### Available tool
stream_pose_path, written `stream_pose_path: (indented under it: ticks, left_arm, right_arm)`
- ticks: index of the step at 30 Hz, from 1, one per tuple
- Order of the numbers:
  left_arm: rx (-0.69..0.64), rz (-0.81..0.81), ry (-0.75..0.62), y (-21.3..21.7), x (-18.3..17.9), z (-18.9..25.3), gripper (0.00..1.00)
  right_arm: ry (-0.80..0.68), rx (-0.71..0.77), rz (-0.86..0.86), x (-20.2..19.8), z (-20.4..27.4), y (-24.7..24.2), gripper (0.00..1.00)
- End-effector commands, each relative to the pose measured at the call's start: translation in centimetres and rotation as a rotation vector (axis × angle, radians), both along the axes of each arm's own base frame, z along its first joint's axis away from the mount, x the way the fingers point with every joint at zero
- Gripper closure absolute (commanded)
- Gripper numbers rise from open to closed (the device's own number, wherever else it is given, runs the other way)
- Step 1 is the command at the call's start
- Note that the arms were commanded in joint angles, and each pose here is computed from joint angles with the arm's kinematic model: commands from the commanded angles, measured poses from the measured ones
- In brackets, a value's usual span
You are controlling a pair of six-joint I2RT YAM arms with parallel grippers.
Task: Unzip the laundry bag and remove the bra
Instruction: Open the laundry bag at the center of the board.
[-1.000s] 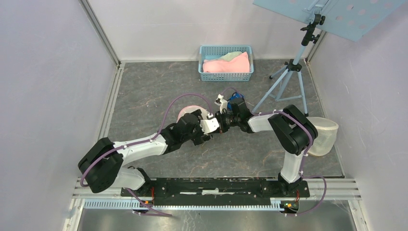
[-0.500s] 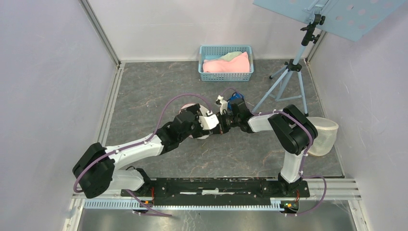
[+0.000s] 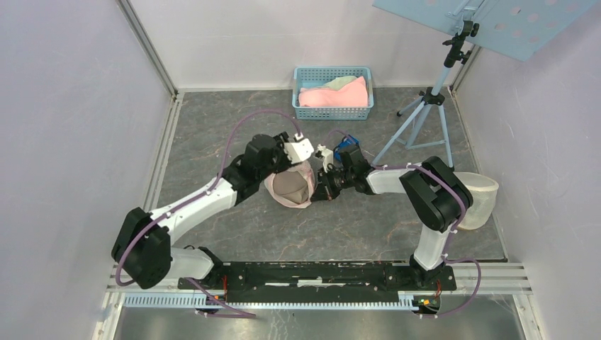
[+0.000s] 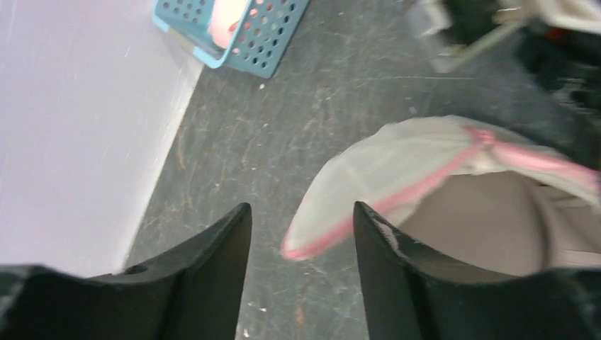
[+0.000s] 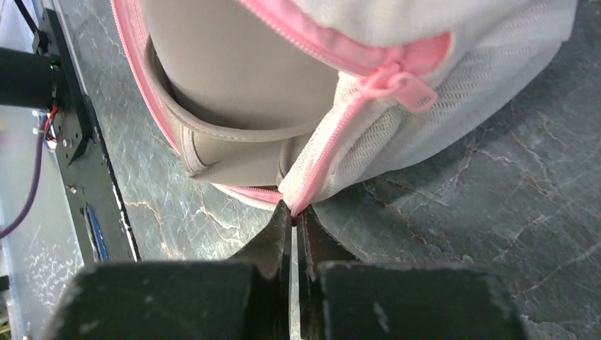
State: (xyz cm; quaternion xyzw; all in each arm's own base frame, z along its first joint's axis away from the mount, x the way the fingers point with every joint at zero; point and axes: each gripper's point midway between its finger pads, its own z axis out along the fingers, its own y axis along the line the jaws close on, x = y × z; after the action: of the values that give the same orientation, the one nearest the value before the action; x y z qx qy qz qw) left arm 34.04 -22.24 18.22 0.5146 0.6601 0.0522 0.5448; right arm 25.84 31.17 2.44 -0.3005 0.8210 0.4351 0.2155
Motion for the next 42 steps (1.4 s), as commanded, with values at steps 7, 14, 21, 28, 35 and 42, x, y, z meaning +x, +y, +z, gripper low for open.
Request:
stream_pose_path:
  ticks: [7, 14, 21, 28, 35, 42]
  left_arm:
    - [-0.153, -0.037, 0.195, 0.6, 2.4, 1.7, 0.52]
    - [-0.277, -0.005, 0.319, 2.5, 0.8, 1.2, 0.29]
    - [-0.31, -0.006, 0.41, 6.5, -2.0, -1.4, 0.21]
    - [-0.103, -0.229, 0.268, 8.3, -5.2, -5.0, 0.03]
    - [0.097, -0.321, 0.003, 9.4, -4.6, -8.9, 0.0]
    - [0.133, -0.279, -0.145, 8.8, -1.8, -9.9, 0.0]
  right_arm:
    - [-0.146, -0.057, 0.188, -0.3, 1.6, -0.5, 1.0]
    - [-0.262, -0.179, 0.263, 0.9, 1.6, -2.5, 1.0]
    - [-0.443, -0.357, 0.28, 5.4, 2.4, -4.7, 0.98]
    - [-0.558, -0.398, 0.2, 10.3, 4.3, -3.5, 0.84]
    - [-0.549, -0.383, 0.195, 11.3, 3.7, -2.6, 0.84]
    - [-0.545, -0.366, 0.202, 11.2, 3.1, -2.2, 0.84]
